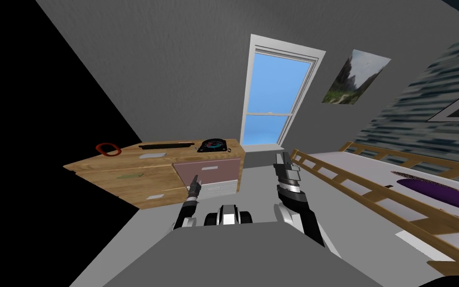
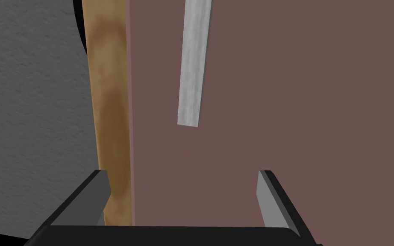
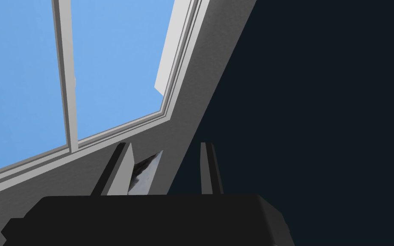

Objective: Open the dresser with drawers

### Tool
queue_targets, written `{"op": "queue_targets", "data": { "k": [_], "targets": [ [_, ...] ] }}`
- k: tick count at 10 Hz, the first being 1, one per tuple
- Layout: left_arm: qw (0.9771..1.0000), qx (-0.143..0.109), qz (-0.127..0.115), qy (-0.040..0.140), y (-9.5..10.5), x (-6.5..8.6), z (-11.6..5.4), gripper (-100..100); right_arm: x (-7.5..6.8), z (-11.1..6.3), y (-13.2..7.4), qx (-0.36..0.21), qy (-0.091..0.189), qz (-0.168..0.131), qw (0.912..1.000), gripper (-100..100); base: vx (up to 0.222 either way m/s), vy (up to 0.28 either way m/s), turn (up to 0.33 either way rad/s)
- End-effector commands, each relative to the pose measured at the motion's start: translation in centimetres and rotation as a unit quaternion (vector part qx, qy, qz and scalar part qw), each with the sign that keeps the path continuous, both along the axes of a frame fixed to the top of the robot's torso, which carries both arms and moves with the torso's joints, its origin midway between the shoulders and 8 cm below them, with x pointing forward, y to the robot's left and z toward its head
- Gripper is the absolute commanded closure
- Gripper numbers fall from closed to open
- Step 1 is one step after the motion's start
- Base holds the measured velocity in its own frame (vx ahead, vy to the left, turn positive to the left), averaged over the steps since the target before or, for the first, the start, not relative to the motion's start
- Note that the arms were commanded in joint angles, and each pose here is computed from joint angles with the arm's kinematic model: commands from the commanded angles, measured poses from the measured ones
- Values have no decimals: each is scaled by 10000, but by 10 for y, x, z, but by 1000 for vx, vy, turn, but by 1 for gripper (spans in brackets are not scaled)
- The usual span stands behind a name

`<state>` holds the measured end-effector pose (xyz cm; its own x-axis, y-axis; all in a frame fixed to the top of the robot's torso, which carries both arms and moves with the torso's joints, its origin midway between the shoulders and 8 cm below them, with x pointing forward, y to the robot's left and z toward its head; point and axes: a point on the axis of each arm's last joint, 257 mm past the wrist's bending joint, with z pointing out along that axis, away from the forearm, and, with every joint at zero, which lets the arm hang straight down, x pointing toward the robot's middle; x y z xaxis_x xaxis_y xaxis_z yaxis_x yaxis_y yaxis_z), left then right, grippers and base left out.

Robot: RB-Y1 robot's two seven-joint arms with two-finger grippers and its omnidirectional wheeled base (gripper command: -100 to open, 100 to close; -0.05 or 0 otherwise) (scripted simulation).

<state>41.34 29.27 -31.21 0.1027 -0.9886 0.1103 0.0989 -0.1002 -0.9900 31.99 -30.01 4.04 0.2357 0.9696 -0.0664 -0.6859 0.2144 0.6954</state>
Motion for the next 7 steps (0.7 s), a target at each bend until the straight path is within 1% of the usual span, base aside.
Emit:
{"op": "queue_targets", "data": {
  "k": [1,2,3,4,6,7],
  "targets": [
    [9997,232,-70,53,13,1,0,-100,0,0,0,0,0,0,10000,0,22,2,0],
    [9995,292,-86,69,17,1,1,-100,0,0,0,0,0,0,10000,0,30,2,0],
    [9997,222,-59,91,14,7,2,-100,0,0,0,0,0,0,10000,0,104,-1,2],
    [9994,319,-83,122,20,9,4,-100,0,0,0,0,1,0,10000,0,142,21,1],
    [10000,36,-1,79,6,14,7,-100,0,0,0,-1,1,-1,10000,0,117,26,1],
    [10000,-57,25,63,1,15,7,-100,0,0,0,0,1,0,10000,0,68,-1,0]
  ]
}}
